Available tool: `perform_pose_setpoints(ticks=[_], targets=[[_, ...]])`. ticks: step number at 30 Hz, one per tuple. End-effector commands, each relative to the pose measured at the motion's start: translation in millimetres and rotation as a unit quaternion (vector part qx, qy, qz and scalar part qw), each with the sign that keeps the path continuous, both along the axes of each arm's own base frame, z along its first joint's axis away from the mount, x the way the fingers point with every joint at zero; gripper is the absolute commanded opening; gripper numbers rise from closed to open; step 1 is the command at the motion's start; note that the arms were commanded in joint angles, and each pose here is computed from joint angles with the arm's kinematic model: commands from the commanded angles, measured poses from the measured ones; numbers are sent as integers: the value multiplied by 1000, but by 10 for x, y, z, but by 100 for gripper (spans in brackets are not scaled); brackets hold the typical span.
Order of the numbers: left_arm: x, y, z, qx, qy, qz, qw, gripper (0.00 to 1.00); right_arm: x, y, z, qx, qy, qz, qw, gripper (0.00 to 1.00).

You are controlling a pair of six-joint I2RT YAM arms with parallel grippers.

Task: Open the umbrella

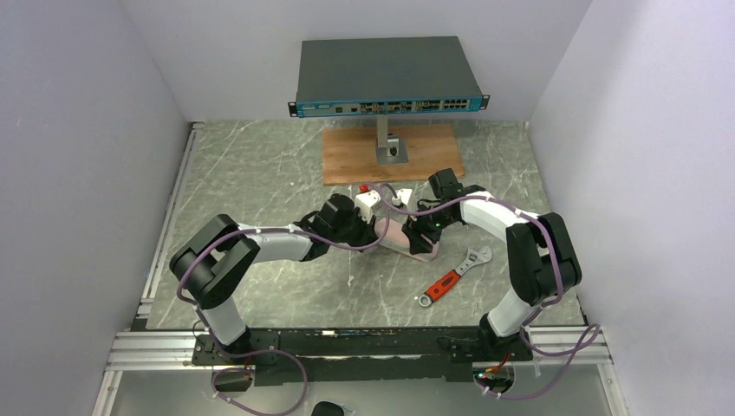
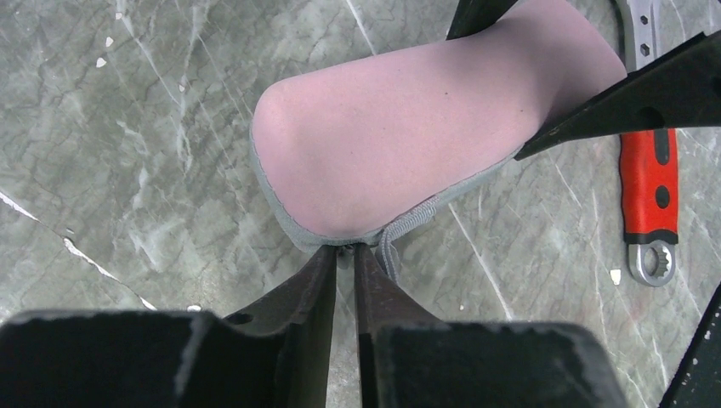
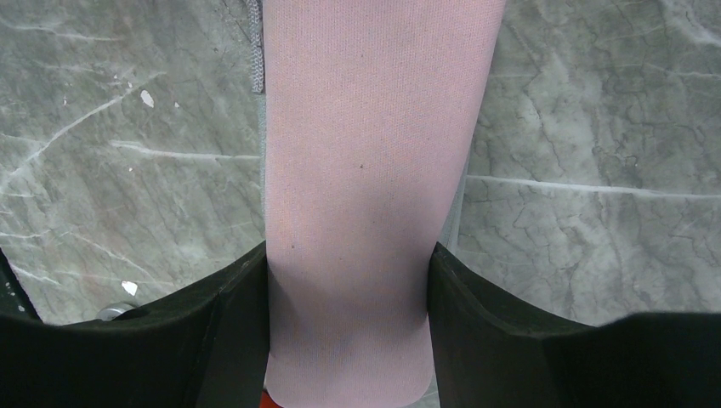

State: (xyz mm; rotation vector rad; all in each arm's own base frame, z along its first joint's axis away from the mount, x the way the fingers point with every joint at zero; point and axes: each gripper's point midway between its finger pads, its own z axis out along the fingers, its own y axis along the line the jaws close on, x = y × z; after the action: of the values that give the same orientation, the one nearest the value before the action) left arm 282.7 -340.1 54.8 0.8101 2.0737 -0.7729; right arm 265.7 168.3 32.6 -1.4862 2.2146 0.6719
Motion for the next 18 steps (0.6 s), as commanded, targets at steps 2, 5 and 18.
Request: perform_pose_setpoints(ticks=[2,5,18], targets=[[201,62,-131,19,-5,28,999,10,-710,-182,-289,-44,146,2,988,0],[276,123,-106,17,-9,33,999,1,-699,-193,-292,-46,142,1,989,0],[635,500,-106,16,-4,95,995,0,-764,-317,-331,-69,125,38,989,0]])
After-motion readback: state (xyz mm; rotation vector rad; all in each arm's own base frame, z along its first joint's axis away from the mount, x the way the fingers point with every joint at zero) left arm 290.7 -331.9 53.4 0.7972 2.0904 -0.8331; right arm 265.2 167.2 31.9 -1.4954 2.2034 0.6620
